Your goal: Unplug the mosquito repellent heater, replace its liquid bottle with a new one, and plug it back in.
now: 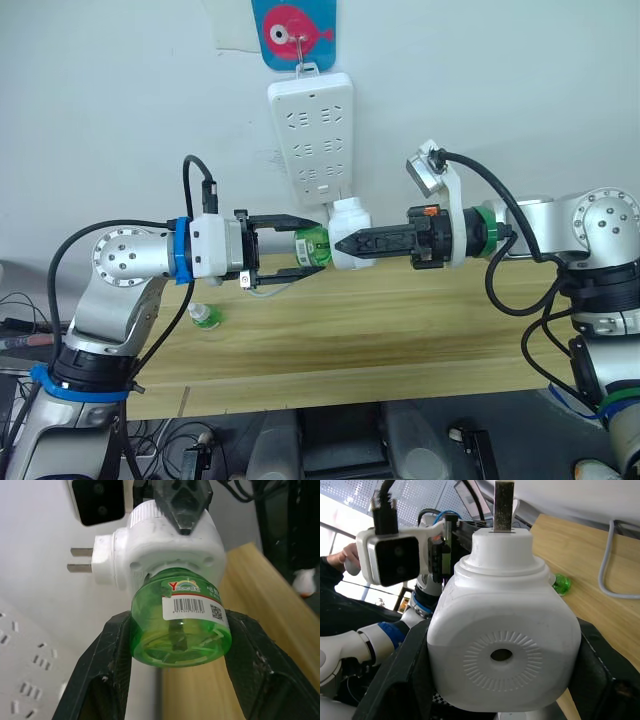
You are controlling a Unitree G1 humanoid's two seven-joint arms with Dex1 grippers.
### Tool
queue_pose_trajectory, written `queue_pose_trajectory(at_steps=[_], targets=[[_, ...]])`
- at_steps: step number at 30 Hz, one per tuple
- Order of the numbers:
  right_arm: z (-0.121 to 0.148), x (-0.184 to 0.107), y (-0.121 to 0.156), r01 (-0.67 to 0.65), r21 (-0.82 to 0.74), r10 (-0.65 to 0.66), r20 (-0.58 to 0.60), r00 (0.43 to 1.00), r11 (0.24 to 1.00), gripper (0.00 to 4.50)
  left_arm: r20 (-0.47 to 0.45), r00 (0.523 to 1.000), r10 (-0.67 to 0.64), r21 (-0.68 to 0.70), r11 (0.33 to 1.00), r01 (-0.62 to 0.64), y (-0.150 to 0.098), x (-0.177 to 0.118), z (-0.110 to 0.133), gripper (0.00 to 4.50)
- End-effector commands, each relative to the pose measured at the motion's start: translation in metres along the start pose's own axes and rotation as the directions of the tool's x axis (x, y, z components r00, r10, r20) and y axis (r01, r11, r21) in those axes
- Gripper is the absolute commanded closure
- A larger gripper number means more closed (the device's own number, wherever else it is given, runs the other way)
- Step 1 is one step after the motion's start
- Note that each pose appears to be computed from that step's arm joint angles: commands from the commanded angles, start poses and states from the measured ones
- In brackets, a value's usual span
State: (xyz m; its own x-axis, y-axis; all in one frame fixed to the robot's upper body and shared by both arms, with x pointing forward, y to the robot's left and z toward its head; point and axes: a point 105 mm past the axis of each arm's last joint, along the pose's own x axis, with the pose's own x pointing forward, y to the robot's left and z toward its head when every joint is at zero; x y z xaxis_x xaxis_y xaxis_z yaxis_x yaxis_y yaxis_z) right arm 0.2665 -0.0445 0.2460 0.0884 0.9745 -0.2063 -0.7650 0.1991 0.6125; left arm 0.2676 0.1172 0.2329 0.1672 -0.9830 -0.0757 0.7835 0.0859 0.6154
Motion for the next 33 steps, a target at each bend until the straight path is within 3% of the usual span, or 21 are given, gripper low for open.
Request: queue_pose_trajectory(at_steps=[1, 7, 17, 33], targets=[[-0.009, 0.000, 0.003, -0.007, -0.012, 0.006, -0.038, 0.999, 1.000, 1.48, 0.092, 0.996, 0.024, -0.037, 0.999, -0.021, 0.006, -0.004, 0.028, 2.26], [-0.012, -0.001, 0.004, -0.008, -0.016, 0.007, -0.045, 0.999, 1.000, 1.48, 0.124, 0.991, 0.043, -0.210, 0.978, -0.016, 0.009, -0.008, 0.034, 2.26], [-0.015, -0.001, 0.006, -0.011, -0.031, 0.009, -0.060, 0.998, 0.999, 1.48, 0.134, 0.990, -0.031, -0.431, 0.898, 0.086, 0.001, -0.013, 0.041, 2.26], [-0.022, 0.000, 0.014, -0.039, -0.060, 0.033, -0.093, 0.995, 0.997, 1.48, 0.201, 0.979, 0.027, -0.750, 0.647, 0.136, 0.012, -0.021, 0.049, 2.26]])
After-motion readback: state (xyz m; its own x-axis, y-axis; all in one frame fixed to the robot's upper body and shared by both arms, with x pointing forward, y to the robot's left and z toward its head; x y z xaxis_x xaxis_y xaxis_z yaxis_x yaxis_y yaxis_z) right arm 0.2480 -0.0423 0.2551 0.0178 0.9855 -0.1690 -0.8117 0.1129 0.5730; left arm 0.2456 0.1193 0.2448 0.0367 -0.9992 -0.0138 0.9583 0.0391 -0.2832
